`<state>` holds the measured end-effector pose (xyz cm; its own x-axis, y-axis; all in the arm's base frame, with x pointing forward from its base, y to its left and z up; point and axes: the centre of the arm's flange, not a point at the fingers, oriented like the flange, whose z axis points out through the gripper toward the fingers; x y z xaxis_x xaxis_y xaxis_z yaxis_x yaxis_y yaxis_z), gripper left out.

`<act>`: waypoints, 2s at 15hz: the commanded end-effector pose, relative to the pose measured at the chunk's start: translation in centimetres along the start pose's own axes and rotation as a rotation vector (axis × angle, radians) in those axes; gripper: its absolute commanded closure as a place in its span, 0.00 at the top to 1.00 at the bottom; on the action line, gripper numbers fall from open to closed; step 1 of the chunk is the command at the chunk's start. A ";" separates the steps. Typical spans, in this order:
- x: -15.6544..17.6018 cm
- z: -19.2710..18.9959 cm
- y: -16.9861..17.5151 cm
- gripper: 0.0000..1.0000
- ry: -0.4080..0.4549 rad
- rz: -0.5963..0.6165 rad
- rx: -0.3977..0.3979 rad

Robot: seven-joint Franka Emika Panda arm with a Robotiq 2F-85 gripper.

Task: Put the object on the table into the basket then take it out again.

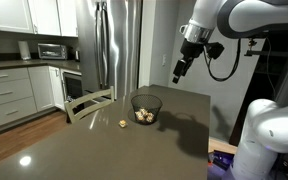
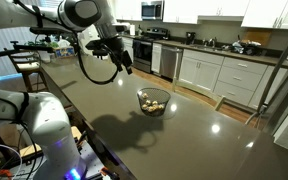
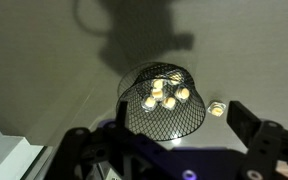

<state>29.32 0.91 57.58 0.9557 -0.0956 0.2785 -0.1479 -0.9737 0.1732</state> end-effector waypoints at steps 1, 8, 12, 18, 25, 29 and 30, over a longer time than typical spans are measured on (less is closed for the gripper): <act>0.7 -0.2 -0.5 1.00 0.016 -0.014 0.008; 3.6 -0.9 -4.1 1.00 0.097 -0.149 0.051; 5.6 -0.4 -7.7 1.00 0.092 -0.274 0.121; 8.3 1.7 -12.9 1.00 0.008 -0.480 0.213; 10.9 5.9 -15.5 1.00 -0.138 -0.636 0.210; 11.9 8.0 -16.2 1.00 -0.200 -0.671 0.170; 12.1 8.6 -16.6 1.00 -0.200 -0.678 0.146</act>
<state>43.59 13.84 50.44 0.8748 0.4840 0.0222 0.4811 -0.8731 0.0793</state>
